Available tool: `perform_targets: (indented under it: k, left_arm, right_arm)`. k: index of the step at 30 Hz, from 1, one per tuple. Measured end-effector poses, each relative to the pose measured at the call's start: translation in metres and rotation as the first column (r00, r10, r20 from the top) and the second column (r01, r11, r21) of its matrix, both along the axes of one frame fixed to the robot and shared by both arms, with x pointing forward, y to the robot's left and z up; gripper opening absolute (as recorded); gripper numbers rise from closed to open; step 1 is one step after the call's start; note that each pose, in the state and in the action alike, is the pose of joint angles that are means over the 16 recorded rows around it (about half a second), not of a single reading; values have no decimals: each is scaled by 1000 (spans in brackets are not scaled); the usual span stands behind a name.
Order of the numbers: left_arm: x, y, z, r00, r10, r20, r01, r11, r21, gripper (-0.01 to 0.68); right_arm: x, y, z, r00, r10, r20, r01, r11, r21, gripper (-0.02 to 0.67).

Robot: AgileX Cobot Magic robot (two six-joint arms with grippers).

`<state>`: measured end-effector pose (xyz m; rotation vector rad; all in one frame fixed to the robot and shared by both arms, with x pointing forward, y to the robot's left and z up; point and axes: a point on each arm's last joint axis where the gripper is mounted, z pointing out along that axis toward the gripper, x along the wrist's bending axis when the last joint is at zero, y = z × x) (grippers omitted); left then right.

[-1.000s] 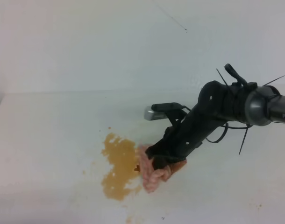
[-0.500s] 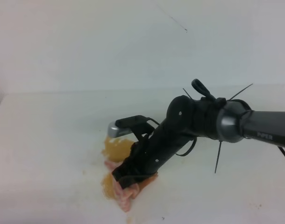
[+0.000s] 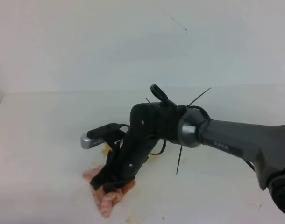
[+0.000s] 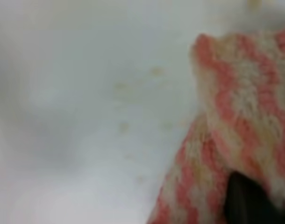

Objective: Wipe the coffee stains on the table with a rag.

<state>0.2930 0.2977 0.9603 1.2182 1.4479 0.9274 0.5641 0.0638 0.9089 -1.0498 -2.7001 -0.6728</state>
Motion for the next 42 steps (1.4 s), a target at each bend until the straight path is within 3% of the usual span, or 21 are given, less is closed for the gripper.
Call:
perform_targets:
  k: [11,18,23,32,42]
  left_arm:
    - [0,0,-1,1000,0,0,0,1000,0,-2]
    - [0,0,-1,1000,0,0,0,1000,0,-2]
    - [0,0,-1,1000,0,0,0,1000,0,-2]
    - [0,0,0,1000,0,0,0,1000,0,-3]
    - [0,0,0,1000,0,0,0,1000,0,-3]
  right_arm:
    - [52,-40,0,989,-109,104,121,986,-119,23]
    - [86,-81,1,968,-222,113,235,964,-120,23]
    - [97,-90,0,954,-280,110,290,954,-82,23]
    - [106,-56,-6,956,-281,81,280,960,20,25]
    - [92,3,-12,988,-154,22,152,986,62,29]
